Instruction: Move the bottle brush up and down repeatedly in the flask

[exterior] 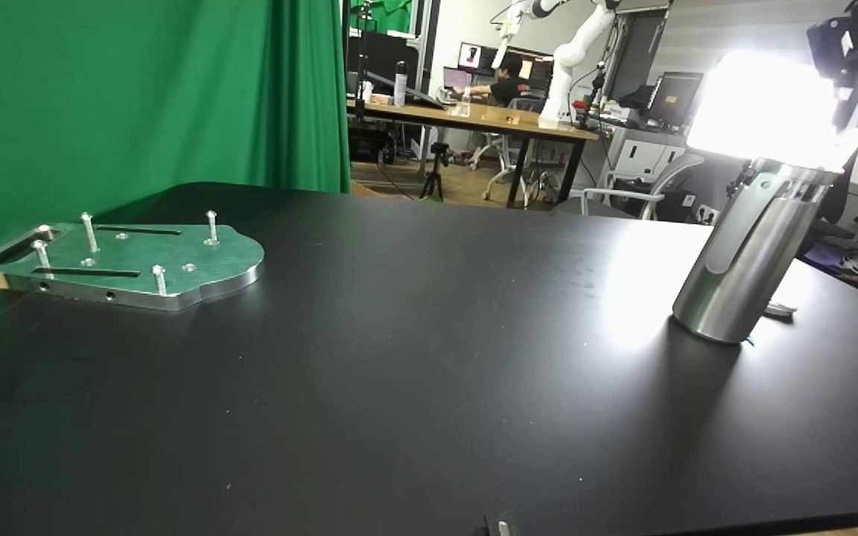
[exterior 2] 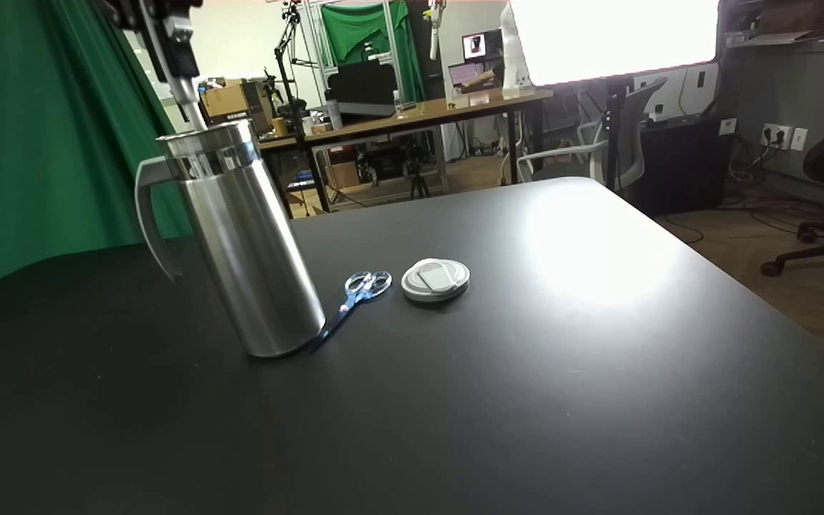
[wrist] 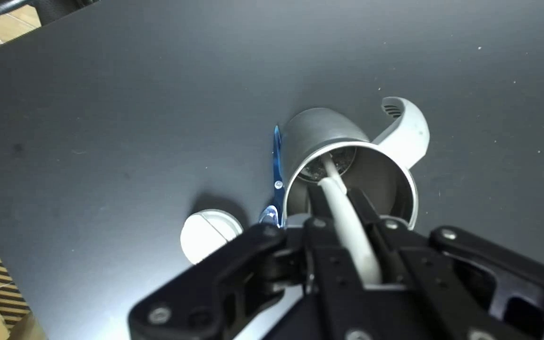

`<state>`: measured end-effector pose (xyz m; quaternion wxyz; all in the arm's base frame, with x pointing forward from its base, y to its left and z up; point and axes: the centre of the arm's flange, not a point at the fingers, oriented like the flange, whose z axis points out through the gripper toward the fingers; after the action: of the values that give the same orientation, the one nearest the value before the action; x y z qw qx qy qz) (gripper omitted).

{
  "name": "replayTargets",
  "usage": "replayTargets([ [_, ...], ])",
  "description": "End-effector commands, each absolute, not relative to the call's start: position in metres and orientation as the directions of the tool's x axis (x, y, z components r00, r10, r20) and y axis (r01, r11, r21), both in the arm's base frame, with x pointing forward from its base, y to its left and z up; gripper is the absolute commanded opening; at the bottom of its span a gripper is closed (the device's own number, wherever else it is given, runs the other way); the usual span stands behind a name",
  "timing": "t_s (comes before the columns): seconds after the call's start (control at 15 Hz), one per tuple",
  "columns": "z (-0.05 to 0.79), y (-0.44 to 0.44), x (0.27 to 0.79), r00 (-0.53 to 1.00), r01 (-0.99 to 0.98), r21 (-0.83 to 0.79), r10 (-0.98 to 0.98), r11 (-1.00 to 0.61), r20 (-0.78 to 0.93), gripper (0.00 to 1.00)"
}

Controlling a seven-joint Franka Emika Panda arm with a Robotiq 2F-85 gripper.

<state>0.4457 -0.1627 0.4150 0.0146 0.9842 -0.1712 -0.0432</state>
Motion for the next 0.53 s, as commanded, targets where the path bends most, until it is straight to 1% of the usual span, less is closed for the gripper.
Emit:
replayTargets([
  [0.0,0.452,-0.160,0.436,0.937,-0.340,0.061,-0.344,-0.938,-0.056,0.04],
  [0.27,0.471,-0.157,0.429,0.940,-0.336,0.065,-0.338,-0.940,-0.032,0.04],
  [0.33,0.473,-0.156,0.428,0.940,-0.337,0.065,-0.340,-0.939,-0.032,0.40],
  [0.4,0.475,-0.155,0.427,0.941,-0.336,0.063,-0.338,-0.940,-0.033,0.41],
  [0.47,0.476,-0.154,0.426,0.940,-0.336,0.064,-0.338,-0.940,-0.035,0.47],
])
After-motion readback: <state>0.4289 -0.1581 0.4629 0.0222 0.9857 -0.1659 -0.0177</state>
